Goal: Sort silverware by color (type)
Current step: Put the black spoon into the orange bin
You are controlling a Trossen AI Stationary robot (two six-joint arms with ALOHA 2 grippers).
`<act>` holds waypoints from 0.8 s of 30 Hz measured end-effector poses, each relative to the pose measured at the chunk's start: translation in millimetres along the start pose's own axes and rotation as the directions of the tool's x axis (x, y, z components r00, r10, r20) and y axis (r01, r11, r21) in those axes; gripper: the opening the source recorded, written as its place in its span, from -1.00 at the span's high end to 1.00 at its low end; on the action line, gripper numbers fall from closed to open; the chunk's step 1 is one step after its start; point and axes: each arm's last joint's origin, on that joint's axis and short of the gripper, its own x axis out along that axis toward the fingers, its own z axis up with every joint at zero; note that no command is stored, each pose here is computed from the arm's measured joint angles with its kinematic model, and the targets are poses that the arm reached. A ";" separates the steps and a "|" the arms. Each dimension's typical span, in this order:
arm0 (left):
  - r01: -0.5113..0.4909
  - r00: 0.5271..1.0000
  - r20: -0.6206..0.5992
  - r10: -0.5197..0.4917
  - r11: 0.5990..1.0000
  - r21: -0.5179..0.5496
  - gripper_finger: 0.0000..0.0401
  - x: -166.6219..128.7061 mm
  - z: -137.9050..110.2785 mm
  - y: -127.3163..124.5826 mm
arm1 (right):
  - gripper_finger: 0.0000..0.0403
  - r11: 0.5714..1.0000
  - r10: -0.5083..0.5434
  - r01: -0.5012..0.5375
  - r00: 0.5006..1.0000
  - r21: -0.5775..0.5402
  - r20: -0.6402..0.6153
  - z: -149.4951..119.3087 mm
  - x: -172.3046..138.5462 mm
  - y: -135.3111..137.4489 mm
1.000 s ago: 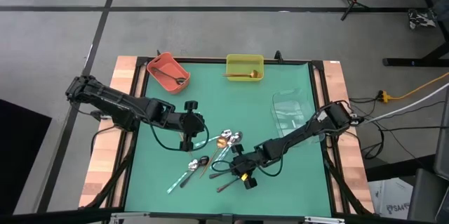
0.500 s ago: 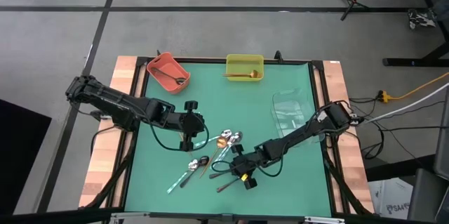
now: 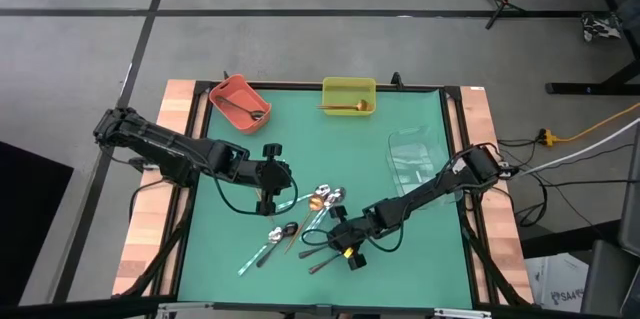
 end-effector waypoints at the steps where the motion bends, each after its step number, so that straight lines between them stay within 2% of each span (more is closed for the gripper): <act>1: 0.000 1.000 0.000 0.000 1.000 0.000 0.76 0.0 0.0 0.0 | 0.98 1.000 -0.001 0.001 1.000 0.000 0.000 0.0 0.0 0.0; 24: 0.011 1.000 -0.012 -0.011 1.000 0.008 0.76 -7.1 -3.1 0.1 | 1.00 1.000 -0.006 0.006 1.000 -0.015 0.002 0.7 -2.2 -0.1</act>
